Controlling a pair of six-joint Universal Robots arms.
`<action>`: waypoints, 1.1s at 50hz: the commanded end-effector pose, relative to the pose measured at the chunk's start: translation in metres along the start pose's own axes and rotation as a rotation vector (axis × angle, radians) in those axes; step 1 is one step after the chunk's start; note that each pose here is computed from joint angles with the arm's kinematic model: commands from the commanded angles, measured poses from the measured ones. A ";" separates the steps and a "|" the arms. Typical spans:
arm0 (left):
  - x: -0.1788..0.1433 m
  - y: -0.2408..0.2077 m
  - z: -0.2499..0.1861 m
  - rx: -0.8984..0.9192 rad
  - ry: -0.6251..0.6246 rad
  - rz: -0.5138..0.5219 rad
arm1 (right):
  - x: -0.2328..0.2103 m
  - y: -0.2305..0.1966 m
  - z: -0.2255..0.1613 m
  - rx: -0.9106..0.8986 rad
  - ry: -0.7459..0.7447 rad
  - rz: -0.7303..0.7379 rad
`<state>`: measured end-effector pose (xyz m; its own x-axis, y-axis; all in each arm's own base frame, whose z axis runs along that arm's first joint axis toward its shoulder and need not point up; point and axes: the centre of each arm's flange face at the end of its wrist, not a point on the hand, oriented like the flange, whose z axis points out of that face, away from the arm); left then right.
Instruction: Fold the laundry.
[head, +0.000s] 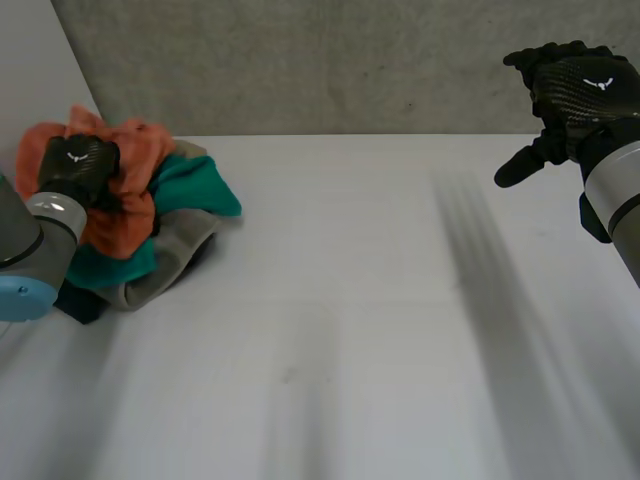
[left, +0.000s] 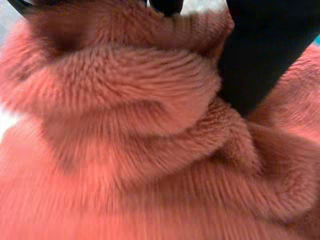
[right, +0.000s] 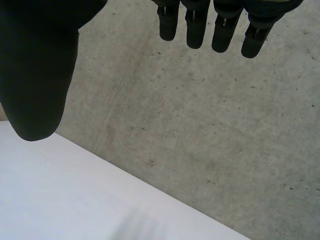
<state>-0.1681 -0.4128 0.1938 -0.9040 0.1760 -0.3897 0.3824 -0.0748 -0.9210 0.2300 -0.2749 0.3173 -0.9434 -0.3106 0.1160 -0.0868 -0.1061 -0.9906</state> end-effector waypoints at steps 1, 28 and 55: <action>0.011 -0.071 -0.020 0.176 0.067 -0.067 | 0.001 0.001 0.001 -0.002 0.004 -0.013; 0.243 -0.142 -0.163 0.281 0.807 -0.435 | 0.012 -0.021 0.003 0.066 0.042 -0.032; 0.074 -0.104 -0.130 0.109 0.355 -0.217 | -0.030 0.046 -0.051 -0.371 -0.302 -0.518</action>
<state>-0.2829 -0.2428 0.2847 -0.7816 0.6222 -0.0434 -0.0206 -0.0953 -0.9952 0.2109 -0.2683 0.3065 -0.7887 -0.3284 0.5197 -0.5411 -0.0306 -0.8404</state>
